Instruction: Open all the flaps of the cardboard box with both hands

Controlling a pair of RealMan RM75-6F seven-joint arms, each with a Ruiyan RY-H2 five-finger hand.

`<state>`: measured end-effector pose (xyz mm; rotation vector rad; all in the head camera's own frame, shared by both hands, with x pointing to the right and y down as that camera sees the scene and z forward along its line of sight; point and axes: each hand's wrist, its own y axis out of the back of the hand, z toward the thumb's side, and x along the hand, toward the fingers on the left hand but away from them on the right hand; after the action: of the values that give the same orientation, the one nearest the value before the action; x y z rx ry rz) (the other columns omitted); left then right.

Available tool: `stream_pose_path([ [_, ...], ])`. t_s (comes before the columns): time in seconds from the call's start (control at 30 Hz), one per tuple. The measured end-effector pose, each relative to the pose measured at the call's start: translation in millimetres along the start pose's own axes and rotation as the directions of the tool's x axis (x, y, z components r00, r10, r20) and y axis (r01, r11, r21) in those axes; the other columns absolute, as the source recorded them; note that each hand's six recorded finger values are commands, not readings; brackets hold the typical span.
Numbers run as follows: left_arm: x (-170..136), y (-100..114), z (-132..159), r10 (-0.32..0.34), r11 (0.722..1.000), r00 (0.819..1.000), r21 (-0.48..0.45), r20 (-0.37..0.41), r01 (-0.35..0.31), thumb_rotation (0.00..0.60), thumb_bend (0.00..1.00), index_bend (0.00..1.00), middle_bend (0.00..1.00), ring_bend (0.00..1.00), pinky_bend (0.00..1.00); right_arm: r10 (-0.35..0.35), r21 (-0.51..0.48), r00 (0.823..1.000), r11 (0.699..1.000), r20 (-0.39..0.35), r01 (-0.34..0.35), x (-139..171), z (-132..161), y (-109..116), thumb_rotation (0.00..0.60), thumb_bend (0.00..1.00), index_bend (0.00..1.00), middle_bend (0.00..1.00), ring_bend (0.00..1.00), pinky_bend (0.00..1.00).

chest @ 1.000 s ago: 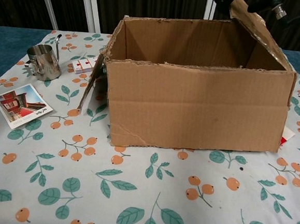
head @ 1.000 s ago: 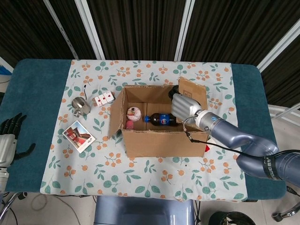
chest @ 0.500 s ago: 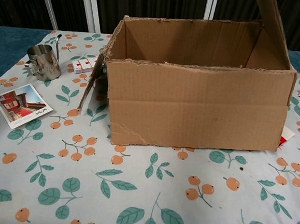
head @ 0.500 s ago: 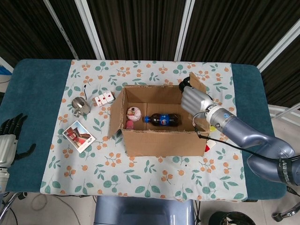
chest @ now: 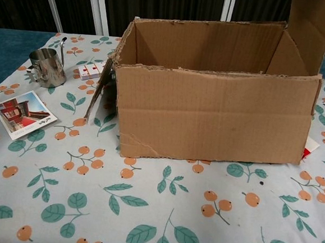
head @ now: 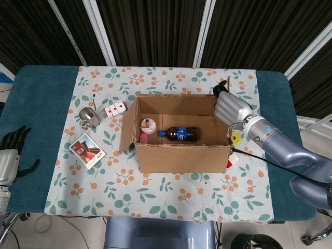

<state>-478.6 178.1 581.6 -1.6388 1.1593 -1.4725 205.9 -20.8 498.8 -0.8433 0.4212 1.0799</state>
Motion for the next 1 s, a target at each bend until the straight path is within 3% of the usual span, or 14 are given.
stream_pose_path([
  [0.7,0,-1,0,-0.002,1.0,1.0,-0.002,0.0,0.002,0.6,0.27,0.0,0.0,0.0,0.01,0.065,-0.007,0.997,0.998,0.044,-0.065,33,-20,-27,0.6,0.5,0.32,0.33,0.16,0.23],
  [1.0,0,-2,1,-0.003,1.0,1.0,0.002,-0.001,0.003,0.6,0.27,0.0,0.0,0.0,0.01,0.137,0.008,0.989,0.99,0.056,-0.138,50,-24,-56,0.6,0.48,0.32,0.32,0.15,0.23],
])
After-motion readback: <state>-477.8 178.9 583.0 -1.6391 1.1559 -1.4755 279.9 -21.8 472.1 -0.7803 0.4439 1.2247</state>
